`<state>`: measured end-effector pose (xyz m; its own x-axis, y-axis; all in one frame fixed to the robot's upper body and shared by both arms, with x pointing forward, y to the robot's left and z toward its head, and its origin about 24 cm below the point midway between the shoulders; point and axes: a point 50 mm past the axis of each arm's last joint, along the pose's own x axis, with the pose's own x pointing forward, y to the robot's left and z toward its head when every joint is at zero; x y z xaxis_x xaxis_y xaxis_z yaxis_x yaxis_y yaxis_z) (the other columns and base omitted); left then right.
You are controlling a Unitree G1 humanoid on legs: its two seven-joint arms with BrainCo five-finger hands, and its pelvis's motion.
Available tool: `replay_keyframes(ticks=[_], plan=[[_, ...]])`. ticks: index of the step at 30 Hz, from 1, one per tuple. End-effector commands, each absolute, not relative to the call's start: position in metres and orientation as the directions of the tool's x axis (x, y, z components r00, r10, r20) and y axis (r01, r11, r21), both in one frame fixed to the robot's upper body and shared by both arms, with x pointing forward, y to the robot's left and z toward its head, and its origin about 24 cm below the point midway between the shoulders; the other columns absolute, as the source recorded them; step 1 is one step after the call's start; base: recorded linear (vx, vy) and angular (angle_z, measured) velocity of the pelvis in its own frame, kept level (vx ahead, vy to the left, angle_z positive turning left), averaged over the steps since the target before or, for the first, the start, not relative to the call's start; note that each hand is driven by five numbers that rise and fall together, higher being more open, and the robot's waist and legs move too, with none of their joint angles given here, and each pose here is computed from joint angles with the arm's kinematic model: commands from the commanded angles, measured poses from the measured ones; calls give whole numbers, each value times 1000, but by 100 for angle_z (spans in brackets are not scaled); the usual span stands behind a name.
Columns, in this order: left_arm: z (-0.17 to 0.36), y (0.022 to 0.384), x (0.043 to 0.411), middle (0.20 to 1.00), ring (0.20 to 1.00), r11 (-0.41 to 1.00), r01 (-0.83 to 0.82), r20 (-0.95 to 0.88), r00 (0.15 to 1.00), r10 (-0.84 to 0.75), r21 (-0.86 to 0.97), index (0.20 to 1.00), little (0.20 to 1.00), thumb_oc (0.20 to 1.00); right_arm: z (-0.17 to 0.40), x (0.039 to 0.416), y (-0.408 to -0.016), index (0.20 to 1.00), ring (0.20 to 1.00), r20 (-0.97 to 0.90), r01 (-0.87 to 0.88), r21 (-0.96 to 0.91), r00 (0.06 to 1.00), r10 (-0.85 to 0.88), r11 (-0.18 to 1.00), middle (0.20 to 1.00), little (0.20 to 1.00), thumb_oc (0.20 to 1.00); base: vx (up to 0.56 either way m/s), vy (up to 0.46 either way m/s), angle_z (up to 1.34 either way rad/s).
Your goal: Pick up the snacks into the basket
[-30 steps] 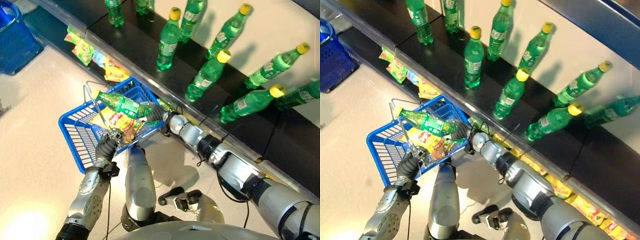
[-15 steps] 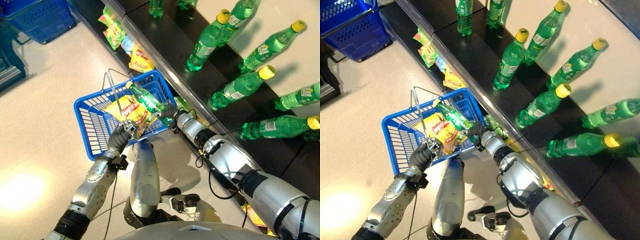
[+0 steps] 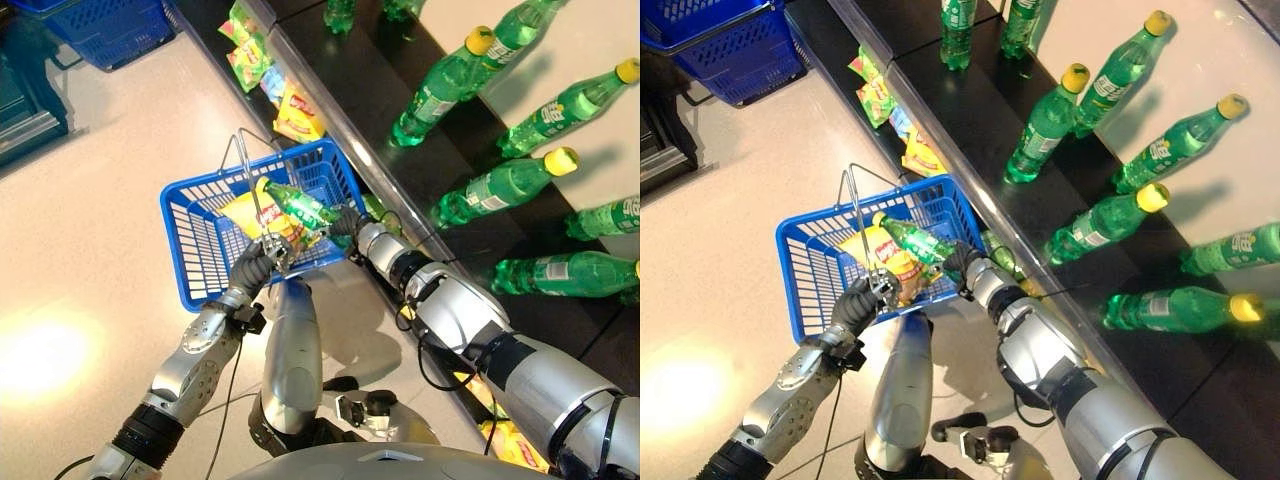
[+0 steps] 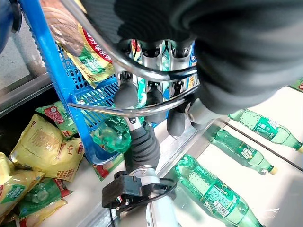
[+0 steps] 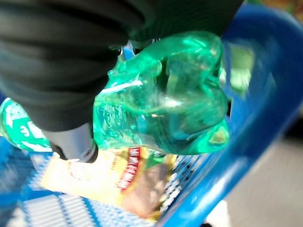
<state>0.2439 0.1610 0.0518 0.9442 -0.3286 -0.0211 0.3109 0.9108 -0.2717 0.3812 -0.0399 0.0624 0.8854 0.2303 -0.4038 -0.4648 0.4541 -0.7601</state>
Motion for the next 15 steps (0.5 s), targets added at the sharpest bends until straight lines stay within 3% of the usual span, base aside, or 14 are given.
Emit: replay_keyframes(ticks=[1, 2, 7, 12, 15], plan=[[118, 123, 239, 200, 200, 769, 583, 302, 806, -509, -263, 200, 200, 200, 120, 395, -9, 200, 200, -213, -311, -904, 923, 321, 294, 200, 200, 200, 29, -1, 9], [119, 118, 239, 200, 200, 753, 600, 306, 795, -523, -271, 200, 200, 200, 120, 393, -4, 200, 200, -206, -276, -945, 918, 339, 173, 200, 200, 200, 29, -3, 10], [124, 110, 241, 200, 200, 720, 629, 341, 773, -536, -293, 200, 200, 200, 122, 388, 10, 200, 200, -193, -178, -981, 891, 412, -75, 200, 200, 200, 20, 5, 11], [129, 106, 239, 200, 200, 688, 644, 376, 761, -528, -335, 200, 200, 200, 130, 380, 31, 200, 200, -153, -34, -971, 849, 506, -236, 200, 200, 200, 4, 7, 4], [132, 105, 238, 200, 200, 670, 647, 389, 759, -521, -364, 200, 200, 200, 135, 377, 39, 200, 200, -136, 9, -966, 830, 541, -257, 200, 200, 200, 0, 0, 0]])
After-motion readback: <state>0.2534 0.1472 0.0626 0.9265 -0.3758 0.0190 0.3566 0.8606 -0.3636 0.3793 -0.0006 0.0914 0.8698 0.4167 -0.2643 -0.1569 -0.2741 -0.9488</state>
